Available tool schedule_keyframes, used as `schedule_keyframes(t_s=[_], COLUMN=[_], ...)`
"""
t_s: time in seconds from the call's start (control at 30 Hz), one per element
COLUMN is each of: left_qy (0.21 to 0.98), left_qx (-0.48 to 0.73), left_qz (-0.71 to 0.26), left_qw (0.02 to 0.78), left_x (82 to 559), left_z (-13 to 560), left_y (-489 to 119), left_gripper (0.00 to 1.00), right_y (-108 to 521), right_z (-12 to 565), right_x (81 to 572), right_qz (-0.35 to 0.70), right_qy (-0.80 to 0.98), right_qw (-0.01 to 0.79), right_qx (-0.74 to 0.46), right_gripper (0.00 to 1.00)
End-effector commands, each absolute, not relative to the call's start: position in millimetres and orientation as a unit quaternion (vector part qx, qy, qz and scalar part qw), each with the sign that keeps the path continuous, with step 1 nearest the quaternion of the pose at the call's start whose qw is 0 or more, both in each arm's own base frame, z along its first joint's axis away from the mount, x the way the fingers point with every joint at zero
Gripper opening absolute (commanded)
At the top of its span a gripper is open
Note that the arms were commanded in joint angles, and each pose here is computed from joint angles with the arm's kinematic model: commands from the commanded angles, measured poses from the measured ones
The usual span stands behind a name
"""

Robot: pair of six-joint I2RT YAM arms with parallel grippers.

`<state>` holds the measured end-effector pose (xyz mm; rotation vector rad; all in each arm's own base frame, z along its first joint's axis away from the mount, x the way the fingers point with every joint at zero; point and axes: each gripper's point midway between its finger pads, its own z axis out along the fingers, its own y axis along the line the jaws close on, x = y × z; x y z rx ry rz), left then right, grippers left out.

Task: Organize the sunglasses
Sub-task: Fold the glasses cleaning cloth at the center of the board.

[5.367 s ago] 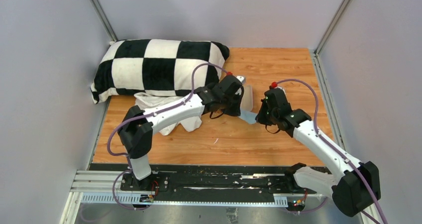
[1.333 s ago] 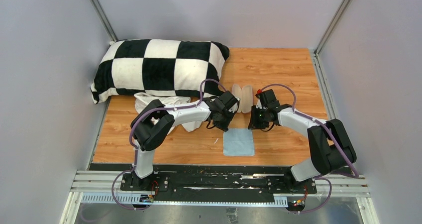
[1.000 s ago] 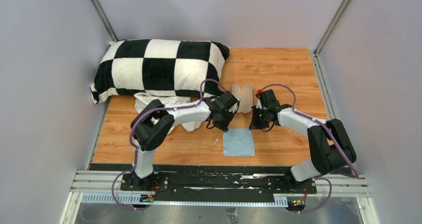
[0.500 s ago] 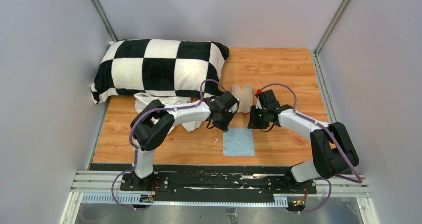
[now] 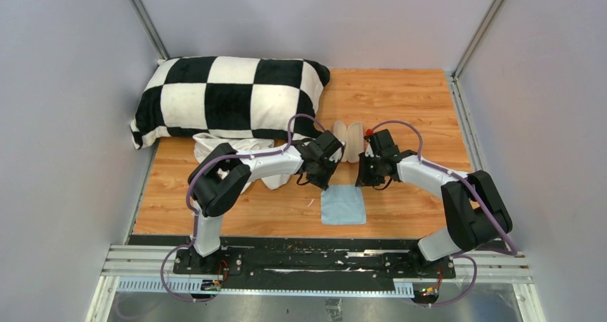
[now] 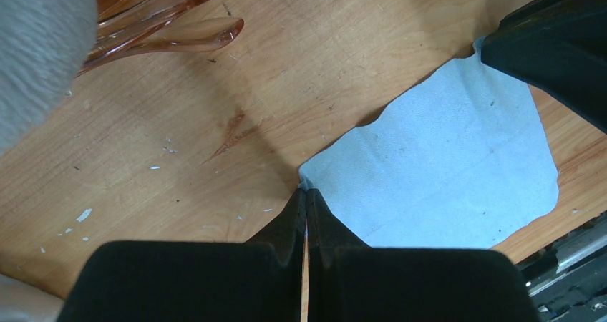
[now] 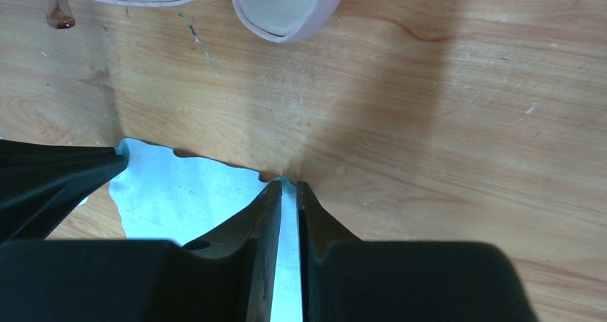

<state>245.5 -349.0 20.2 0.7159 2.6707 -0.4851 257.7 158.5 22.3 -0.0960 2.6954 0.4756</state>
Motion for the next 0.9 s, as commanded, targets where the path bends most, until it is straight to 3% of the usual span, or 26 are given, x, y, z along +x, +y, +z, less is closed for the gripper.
schedule_keyframes(t_s=[0.0,0.17,0.87], left_qy=[0.936,0.933,0.919], left_qx=[0.251,0.253,0.258], left_qz=[-0.179,-0.184,-0.230], left_qw=[0.170,0.178,0.189], left_x=[245.3,248.0,241.5], left_z=[24.9,31.8,58.2], left_y=[-348.4,-350.2,-355.7], left_gripper=[0.00,0.00,0.00], right_y=[152.9,152.2,148.3], right_z=[11.3,16.8,42.6], right_x=[245.9,246.7,240.8], right_qz=[0.150,0.149,0.161], right_qy=[0.972,0.970,0.961], right_qw=[0.178,0.186,0.224], right_qx=[-0.039,-0.039,-0.028], right_gripper=[0.15,0.00,0.00])
